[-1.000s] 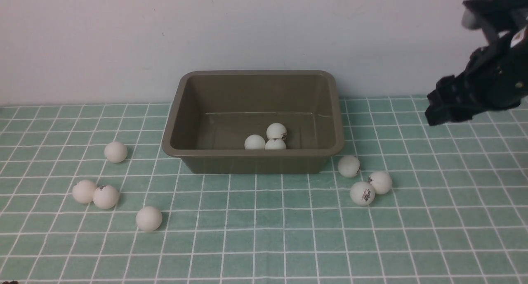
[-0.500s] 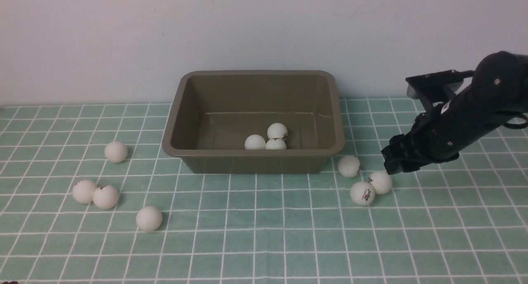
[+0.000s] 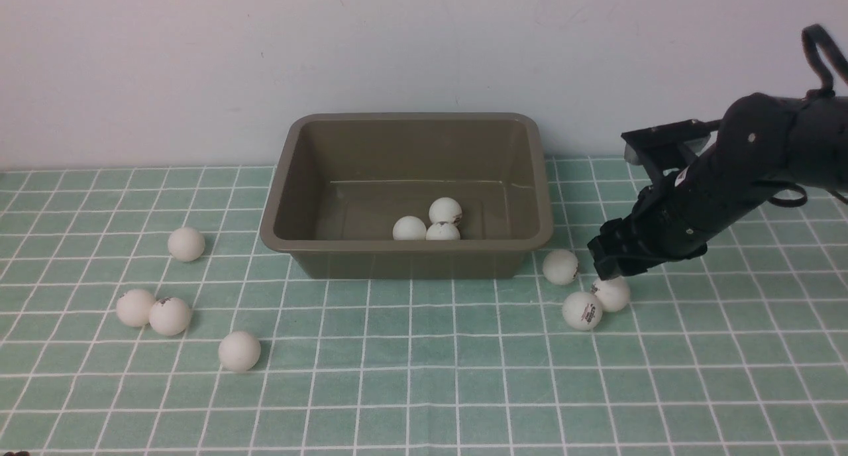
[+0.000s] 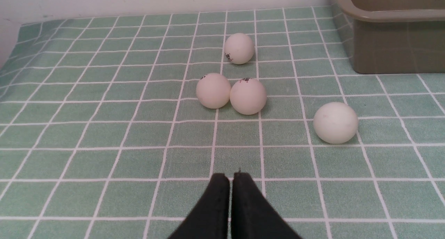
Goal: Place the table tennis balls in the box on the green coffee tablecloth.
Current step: 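Reach for and grasp a ping pong ball on the table, then release the ping pong ball into the bin and lift the gripper away, then reach for and grasp a ping pong ball on the table, then release the ping pong ball into the bin and lift the gripper away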
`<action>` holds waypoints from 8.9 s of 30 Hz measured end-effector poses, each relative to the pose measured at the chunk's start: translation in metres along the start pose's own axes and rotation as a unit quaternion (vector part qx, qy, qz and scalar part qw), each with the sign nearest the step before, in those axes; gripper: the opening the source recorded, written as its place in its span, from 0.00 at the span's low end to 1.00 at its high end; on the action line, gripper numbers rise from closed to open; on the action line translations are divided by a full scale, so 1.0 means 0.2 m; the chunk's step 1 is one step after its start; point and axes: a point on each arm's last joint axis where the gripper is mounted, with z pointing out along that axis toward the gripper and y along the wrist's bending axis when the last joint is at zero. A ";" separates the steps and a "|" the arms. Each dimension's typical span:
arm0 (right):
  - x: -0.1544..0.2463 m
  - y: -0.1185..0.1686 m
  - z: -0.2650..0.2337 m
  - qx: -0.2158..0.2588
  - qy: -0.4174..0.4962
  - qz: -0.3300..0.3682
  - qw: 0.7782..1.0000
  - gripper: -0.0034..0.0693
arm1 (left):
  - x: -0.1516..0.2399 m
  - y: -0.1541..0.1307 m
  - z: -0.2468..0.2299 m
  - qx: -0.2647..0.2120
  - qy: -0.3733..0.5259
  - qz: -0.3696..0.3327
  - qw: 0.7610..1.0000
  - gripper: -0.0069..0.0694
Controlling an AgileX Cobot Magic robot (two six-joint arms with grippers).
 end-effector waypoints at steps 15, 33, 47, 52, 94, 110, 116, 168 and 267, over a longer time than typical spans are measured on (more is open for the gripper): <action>0.02 -0.01 0.14 -0.008 0.045 0.003 0.999 0.61 | 0.00 0.00 0.00 0.000 0.000 0.000 1.000 0.08; -0.04 -0.04 0.07 0.021 0.090 -0.020 0.996 0.54 | 0.00 0.00 0.00 0.000 0.000 0.000 1.000 0.08; -0.58 0.41 -0.42 -0.029 -0.105 -0.103 0.989 0.54 | 0.00 0.00 0.00 0.000 0.000 0.000 1.000 0.08; -0.59 0.52 -0.22 -0.031 -0.078 -0.130 0.988 0.54 | 0.00 0.00 0.00 0.000 0.000 0.000 1.000 0.08; -0.63 0.53 0.06 -0.038 -0.056 -0.122 0.990 0.55 | 0.00 0.00 0.00 0.000 0.000 0.000 1.000 0.08; -0.63 0.52 0.03 -0.032 -0.026 -0.131 0.991 0.60 | 0.00 0.00 0.00 0.000 0.000 0.000 1.000 0.08; -0.72 0.45 -0.27 0.010 -0.065 -0.144 0.987 0.60 | 0.00 0.00 0.00 0.000 0.000 0.000 1.000 0.08; 0.09 0.30 -0.22 -0.018 -0.011 -0.077 0.997 0.60 | 0.00 0.00 0.00 0.000 0.000 0.000 1.000 0.08; -0.59 0.43 0.16 -0.149 -0.078 -0.106 0.980 0.58 | 0.00 0.00 0.00 0.000 0.000 0.000 1.000 0.08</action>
